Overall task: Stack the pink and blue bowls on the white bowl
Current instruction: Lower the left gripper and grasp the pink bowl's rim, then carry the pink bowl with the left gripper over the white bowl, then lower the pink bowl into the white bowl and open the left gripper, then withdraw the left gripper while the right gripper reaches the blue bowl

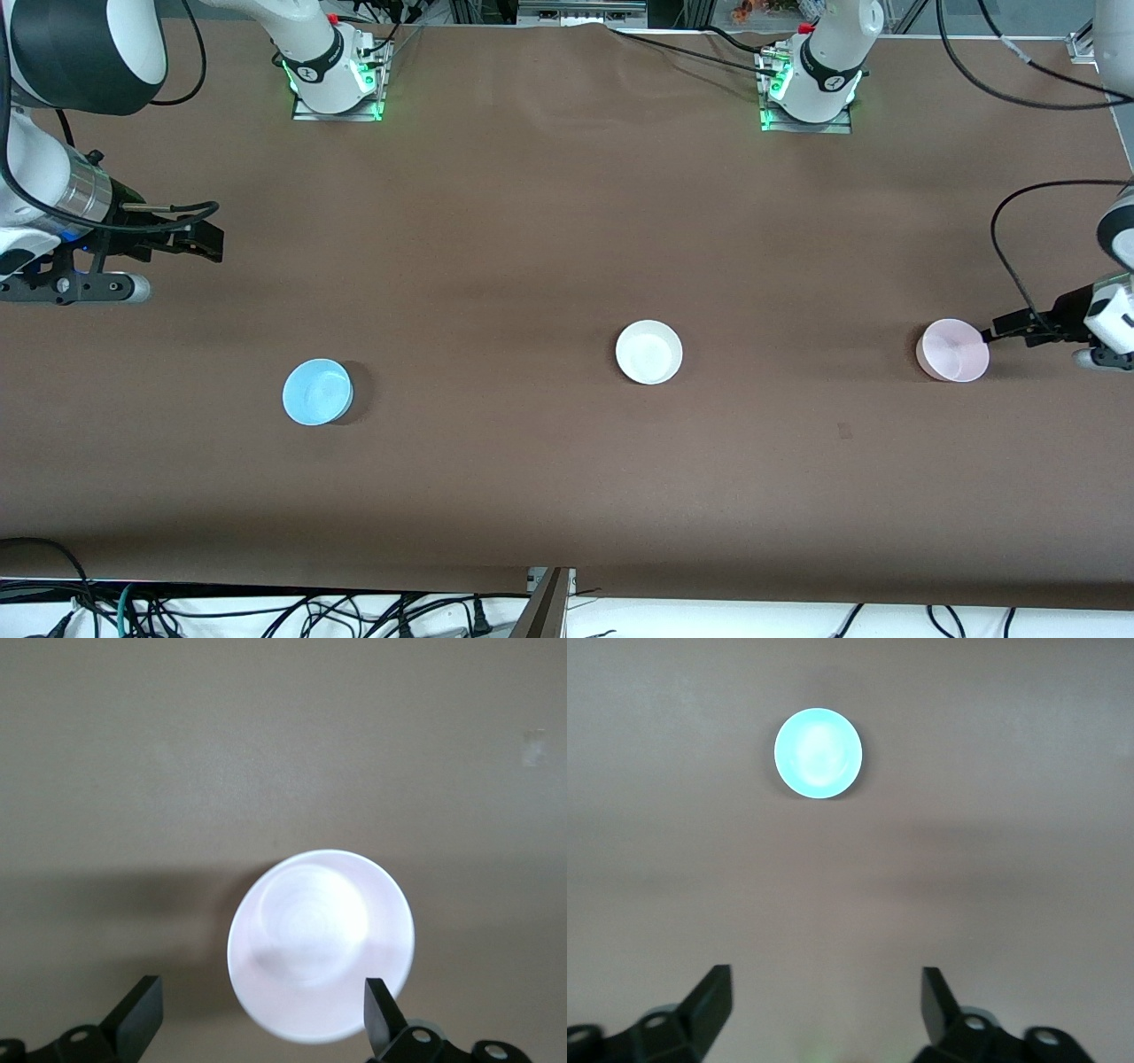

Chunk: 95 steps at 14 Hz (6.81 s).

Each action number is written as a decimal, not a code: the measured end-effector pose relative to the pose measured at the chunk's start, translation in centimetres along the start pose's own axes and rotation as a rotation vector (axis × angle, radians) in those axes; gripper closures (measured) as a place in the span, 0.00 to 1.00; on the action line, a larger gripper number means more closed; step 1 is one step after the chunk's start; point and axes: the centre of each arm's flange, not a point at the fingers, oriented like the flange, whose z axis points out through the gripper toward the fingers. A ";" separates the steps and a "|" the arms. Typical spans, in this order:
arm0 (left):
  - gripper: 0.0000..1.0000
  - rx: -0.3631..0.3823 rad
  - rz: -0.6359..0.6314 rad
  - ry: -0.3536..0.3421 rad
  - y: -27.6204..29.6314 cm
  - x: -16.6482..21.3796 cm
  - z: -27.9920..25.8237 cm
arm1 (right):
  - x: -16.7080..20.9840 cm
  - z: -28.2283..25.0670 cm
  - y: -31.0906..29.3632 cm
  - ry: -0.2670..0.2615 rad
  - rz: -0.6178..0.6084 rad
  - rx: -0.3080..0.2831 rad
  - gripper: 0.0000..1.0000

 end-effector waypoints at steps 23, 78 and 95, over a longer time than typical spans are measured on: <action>0.97 -0.077 -0.033 0.003 2.1 2.5 1.6 | 0.2 0.1 2.1 -0.001 0.036 0.029 0.00; 0.73 0.010 -0.077 -0.084 52.7 2.3 15.0 | 0.1 0.1 2.1 -0.004 0.036 0.030 0.00; 0.00 0.144 -0.213 -0.051 26.1 6.0 -11.9 | 1.5 1.4 1.5 0.043 0.040 0.076 0.00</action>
